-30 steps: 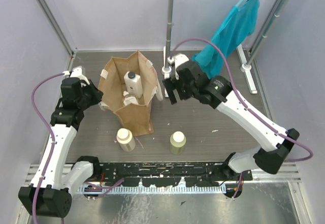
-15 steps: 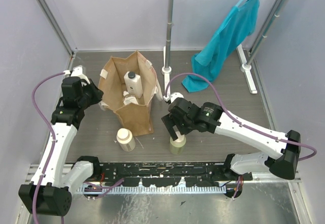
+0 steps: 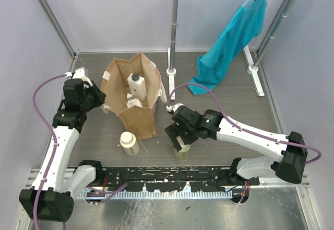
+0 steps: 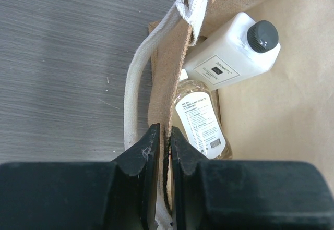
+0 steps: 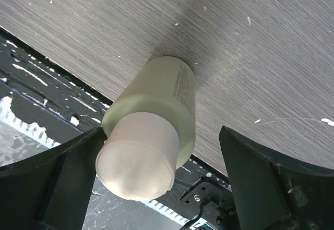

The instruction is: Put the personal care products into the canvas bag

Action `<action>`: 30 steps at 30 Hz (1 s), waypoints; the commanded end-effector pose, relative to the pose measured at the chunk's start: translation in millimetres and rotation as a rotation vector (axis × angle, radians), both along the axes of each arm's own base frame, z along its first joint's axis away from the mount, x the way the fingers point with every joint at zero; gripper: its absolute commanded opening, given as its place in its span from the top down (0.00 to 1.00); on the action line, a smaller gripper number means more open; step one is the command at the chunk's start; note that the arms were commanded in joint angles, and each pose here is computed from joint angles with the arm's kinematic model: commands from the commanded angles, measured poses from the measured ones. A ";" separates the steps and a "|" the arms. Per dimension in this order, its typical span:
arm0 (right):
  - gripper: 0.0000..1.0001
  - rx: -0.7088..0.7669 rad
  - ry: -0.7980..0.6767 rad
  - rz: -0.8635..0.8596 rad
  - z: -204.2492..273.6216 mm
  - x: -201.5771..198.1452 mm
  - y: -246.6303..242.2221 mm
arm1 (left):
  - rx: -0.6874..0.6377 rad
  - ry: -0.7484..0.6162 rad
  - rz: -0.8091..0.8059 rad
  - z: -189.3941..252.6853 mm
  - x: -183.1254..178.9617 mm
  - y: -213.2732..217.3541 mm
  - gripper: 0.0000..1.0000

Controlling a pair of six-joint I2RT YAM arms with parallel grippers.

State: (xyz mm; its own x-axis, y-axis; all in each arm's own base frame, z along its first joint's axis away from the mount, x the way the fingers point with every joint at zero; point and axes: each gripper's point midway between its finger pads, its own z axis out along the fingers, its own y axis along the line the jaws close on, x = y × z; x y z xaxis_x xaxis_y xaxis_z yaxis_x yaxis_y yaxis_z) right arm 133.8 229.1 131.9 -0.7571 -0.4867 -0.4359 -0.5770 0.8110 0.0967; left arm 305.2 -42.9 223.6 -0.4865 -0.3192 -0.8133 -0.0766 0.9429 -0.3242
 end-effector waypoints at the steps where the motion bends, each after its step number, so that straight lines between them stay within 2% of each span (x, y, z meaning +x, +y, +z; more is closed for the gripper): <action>1: 0.03 -0.023 0.027 0.031 -18.3 -3.6 2.7 | 0.018 -0.032 0.006 8.4 1.7 3.4 0.80; 18: 0.04 -0.069 0.070 0.056 -29.7 -13.0 1.0 | 0.011 -0.019 0.008 0.4 2.0 2.9 0.80; 20: 0.11 -0.070 0.076 0.057 -32.9 -13.7 1.4 | 0.010 -0.015 0.006 -0.7 2.5 2.5 0.80; 23: 0.29 -0.071 0.081 0.067 -35.3 -14.0 3.9 | 0.010 -0.009 0.005 -2.0 2.9 2.1 0.80; 25: 0.55 -0.080 0.075 0.077 -35.3 -12.7 3.5 | 0.011 -0.010 0.005 -1.6 2.6 2.4 0.80; 27: 0.71 -0.089 0.062 0.092 -34.3 -10.7 2.2 | 0.012 -0.009 0.004 -2.0 2.3 2.4 0.80; 30: 0.88 -0.084 0.034 0.102 -28.1 -5.9 3.8 | 0.020 -0.008 0.004 -1.2 1.8 3.1 0.80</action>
State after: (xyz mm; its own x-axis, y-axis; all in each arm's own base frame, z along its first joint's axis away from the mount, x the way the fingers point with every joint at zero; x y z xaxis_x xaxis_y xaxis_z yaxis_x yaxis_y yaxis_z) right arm 119.5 228.1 95.4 -0.7479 -0.5777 -0.3271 -0.6301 0.7728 0.0759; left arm 305.1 -42.5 223.0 -0.4867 -0.3192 -0.8132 -0.0788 0.9431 -0.3230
